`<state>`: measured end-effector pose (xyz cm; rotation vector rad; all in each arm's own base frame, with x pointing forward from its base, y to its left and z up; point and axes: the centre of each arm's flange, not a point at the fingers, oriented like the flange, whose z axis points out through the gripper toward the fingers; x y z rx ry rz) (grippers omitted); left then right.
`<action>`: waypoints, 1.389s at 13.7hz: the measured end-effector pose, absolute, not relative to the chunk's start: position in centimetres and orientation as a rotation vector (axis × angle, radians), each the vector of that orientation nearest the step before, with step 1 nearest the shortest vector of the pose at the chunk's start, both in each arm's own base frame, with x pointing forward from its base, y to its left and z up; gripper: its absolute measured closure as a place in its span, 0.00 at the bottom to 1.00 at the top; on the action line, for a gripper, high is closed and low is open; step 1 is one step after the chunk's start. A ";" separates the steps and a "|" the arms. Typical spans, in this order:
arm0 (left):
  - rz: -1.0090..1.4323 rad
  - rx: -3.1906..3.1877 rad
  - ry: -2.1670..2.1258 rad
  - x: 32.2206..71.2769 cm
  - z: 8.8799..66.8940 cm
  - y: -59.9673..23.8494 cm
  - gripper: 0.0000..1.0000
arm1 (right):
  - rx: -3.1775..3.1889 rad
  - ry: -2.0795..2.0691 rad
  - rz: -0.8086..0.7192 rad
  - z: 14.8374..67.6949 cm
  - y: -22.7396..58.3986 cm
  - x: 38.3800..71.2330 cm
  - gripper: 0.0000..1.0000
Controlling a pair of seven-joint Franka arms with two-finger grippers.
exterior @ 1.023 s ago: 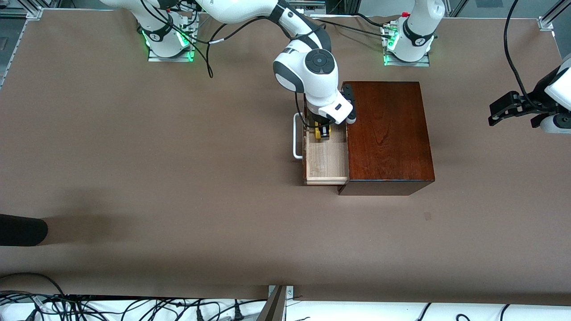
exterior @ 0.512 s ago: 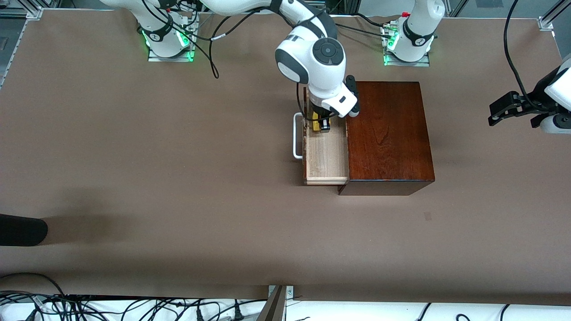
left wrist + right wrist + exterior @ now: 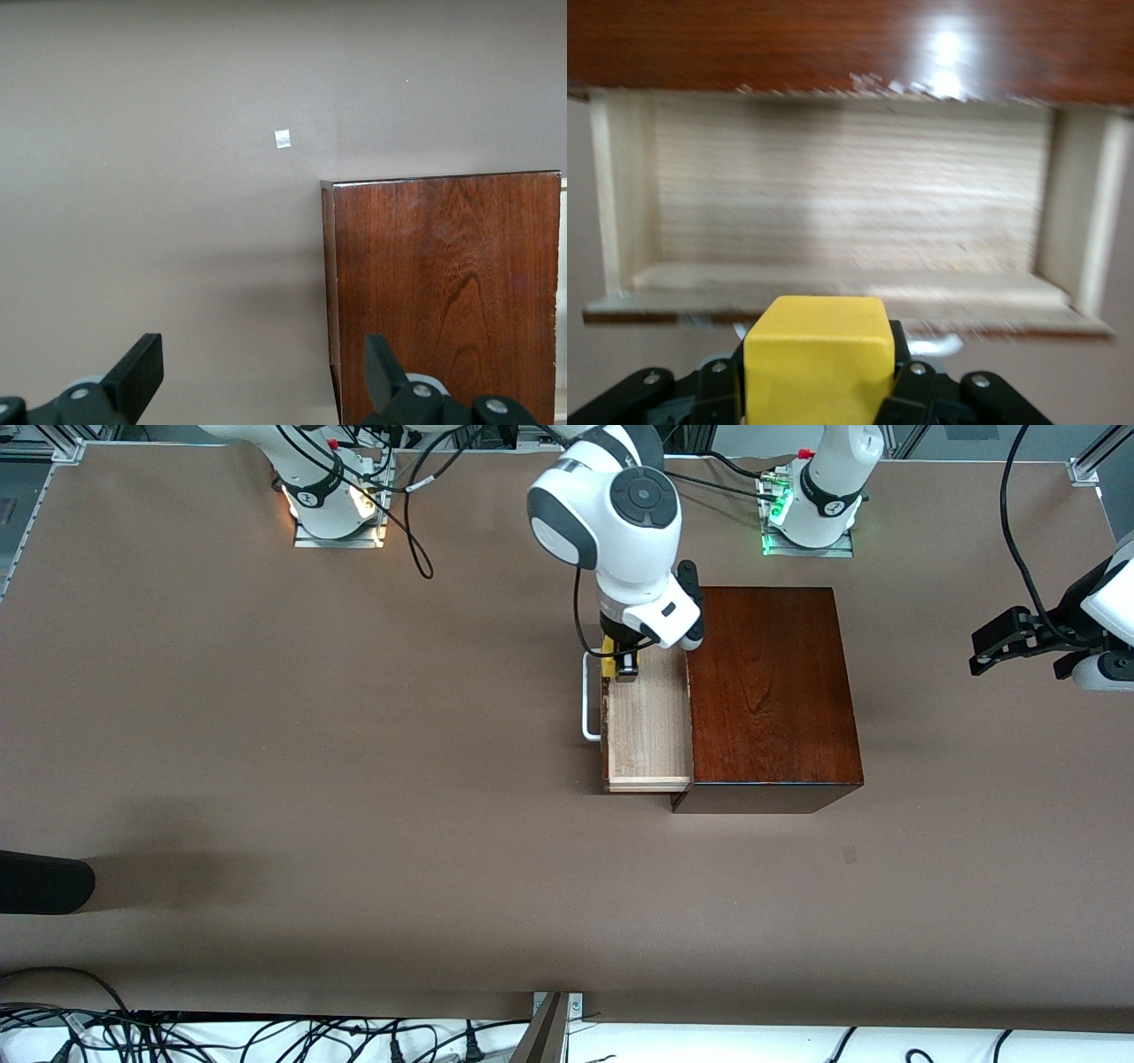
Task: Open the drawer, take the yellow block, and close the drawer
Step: 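Lift the yellow cube out of the drawer with the right gripper, then carry the cube with the right gripper while the left gripper reaches the drawer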
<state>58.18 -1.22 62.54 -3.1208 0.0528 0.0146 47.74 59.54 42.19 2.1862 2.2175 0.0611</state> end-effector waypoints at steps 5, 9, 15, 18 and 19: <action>0.024 -3.120 0.056 58.4 62.2 -1.3 0.00 | 2.390 1.976 -0.040 44.9 50.3 54.7 0.44; 0.029 -3.120 0.058 58.5 62.0 -1.4 0.00 | 2.594 1.663 -0.103 45.4 42.6 58.2 0.44; 0.041 -3.120 0.083 58.6 61.6 -2.3 0.00 | 2.836 1.187 -0.086 46.2 30.2 59.5 0.44; 0.049 -3.119 0.092 58.8 61.2 -2.6 0.00 | 2.935 1.032 -0.040 43.8 23.6 57.9 0.44; 0.050 -3.119 0.093 58.8 61.2 -2.7 0.00 | 2.965 0.978 -0.034 42.6 21.4 57.2 0.44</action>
